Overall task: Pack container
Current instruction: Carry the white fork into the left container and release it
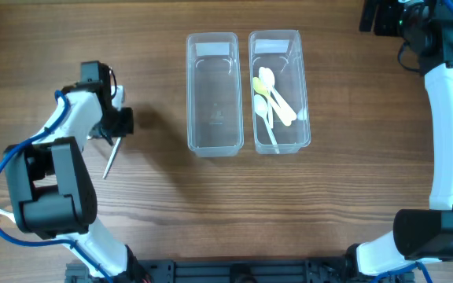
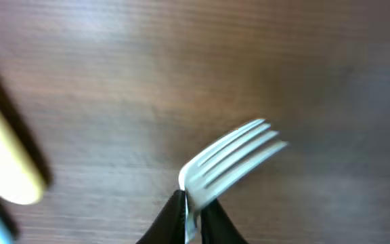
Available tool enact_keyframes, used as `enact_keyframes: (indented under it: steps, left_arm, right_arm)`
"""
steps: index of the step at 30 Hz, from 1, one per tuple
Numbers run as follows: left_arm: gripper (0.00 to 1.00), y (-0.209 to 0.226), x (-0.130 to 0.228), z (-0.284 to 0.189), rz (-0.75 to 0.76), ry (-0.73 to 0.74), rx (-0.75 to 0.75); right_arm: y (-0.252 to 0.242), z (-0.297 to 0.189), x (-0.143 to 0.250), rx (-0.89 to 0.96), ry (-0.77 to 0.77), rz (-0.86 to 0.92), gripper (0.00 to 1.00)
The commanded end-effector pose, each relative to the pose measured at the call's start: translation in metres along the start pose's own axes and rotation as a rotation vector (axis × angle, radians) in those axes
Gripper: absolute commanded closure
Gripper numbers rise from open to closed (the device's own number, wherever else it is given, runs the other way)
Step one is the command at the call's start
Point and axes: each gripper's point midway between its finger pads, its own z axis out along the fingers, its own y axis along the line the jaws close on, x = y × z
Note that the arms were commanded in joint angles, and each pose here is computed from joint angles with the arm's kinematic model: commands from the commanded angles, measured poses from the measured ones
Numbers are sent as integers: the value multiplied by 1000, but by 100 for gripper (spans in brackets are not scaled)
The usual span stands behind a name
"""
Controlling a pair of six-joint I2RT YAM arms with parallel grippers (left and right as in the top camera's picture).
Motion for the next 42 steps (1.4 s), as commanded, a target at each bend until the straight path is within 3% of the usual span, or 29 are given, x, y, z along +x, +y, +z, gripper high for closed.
enact_keyframes:
  steps: [1, 8, 15, 22, 26, 34, 42]
  left_arm:
    - [94, 8, -47, -42, -63, -142, -10]
    - [96, 0, -88, -102, -95, -282, 33]
    - [96, -78, -127, -169, -107, -435, 244]
    - [96, -167, -133, -209, -129, -501, 388]
    - [96, -200, -123, -214, -202, -471, 452]
    - [96, -217, -116, -209, -211, -448, 456]
    - [94, -240, -109, -161, -212, -342, 426]
  right_arm:
    - [-4, 4, 2, 19, 7, 0, 1]
    - [-4, 4, 2, 19, 8, -1, 0]
    - [-4, 4, 2, 19, 7, -1, 1]
    - [-4, 4, 2, 19, 8, -1, 0]
    - [-4, 4, 2, 19, 7, -1, 0]
    - [-4, 4, 2, 19, 7, -1, 0]
    - [-4, 4, 2, 19, 7, -1, 0]
